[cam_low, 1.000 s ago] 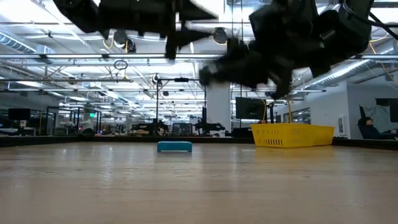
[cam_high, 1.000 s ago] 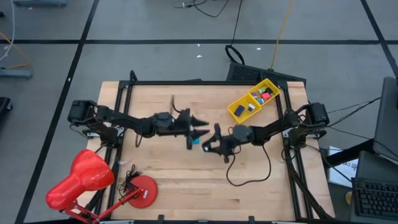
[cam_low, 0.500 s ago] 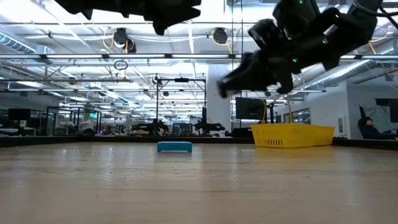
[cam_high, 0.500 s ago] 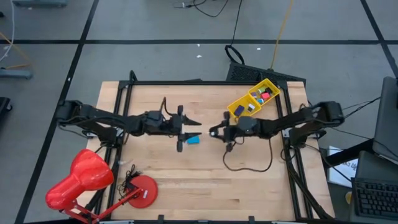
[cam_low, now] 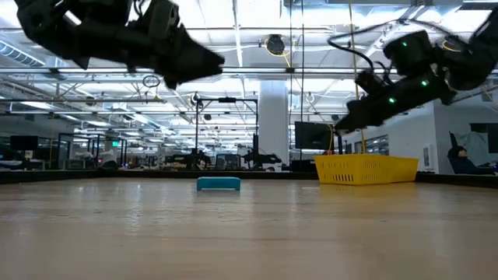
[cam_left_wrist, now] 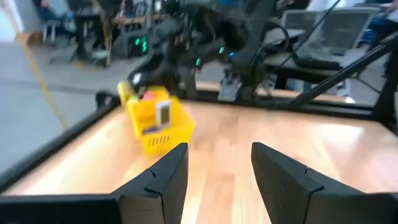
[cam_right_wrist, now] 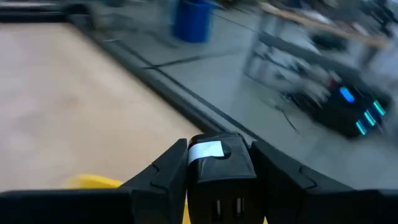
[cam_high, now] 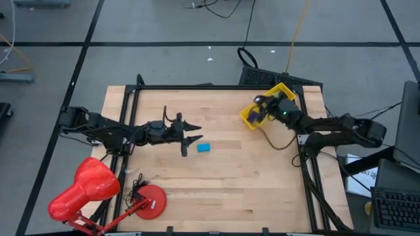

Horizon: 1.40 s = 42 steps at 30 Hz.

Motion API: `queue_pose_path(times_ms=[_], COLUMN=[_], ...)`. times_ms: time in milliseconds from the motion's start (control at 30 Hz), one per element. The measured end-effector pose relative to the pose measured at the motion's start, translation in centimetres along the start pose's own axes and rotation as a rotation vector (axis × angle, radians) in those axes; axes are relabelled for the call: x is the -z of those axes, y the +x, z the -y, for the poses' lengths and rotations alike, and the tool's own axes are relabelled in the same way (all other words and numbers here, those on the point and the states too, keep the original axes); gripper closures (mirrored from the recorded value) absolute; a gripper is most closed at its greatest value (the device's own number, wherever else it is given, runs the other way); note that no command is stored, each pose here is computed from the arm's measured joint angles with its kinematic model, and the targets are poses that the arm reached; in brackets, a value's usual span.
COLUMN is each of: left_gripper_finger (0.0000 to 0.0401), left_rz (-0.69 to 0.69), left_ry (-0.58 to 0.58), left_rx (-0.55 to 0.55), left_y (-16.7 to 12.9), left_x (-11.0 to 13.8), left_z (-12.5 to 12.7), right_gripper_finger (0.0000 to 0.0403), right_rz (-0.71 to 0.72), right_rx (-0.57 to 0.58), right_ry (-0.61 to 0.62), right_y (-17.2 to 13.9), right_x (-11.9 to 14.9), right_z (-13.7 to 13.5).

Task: Pick & Place Office items
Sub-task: Put the black charger adapter into the top yellow basket

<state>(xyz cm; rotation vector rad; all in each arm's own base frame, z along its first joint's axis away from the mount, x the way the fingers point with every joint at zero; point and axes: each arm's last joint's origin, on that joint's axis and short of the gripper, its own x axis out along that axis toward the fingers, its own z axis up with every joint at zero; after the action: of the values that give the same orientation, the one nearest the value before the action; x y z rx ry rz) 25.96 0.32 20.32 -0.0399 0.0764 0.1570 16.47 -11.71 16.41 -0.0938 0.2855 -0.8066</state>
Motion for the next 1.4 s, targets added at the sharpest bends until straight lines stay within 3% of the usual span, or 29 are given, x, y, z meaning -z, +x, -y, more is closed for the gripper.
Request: queue_pose_path(times_ms=[100,300,1033,1167,1400], left_gripper_finger=[0.0224,0.0224,0.0224,0.0224,0.0224], left_rz=[-0.04,-0.02,-0.027,-0.039,-0.048], left_ry=[-0.052,-0.127,-0.143,-0.141,-0.139], left_rx=[-0.04,-0.063,-0.064,-0.065,-0.067], left_y=[-0.4,-0.3,-0.3,-0.3,-0.3], left_x=[1.1,1.1,1.2,1.3,1.4], left_z=[-0.5,-0.6,-0.5,-0.5,-0.5], right_gripper_finger=[0.0265,0.0265,0.0265,0.0265,0.0265], right_rz=[-0.044,-0.092,-0.149,-0.06,0.148], right_rx=[0.099,0.158,0.22,-0.102,-0.88], right_ry=[0.112,0.222,0.235,0.246,0.201], right_y=[-0.1,-0.6,-0.8,-0.6,-1.7], right_x=[1.4,3.2,4.1,3.4,1.2], right_z=[2.3,4.4,5.4,4.6,1.6])
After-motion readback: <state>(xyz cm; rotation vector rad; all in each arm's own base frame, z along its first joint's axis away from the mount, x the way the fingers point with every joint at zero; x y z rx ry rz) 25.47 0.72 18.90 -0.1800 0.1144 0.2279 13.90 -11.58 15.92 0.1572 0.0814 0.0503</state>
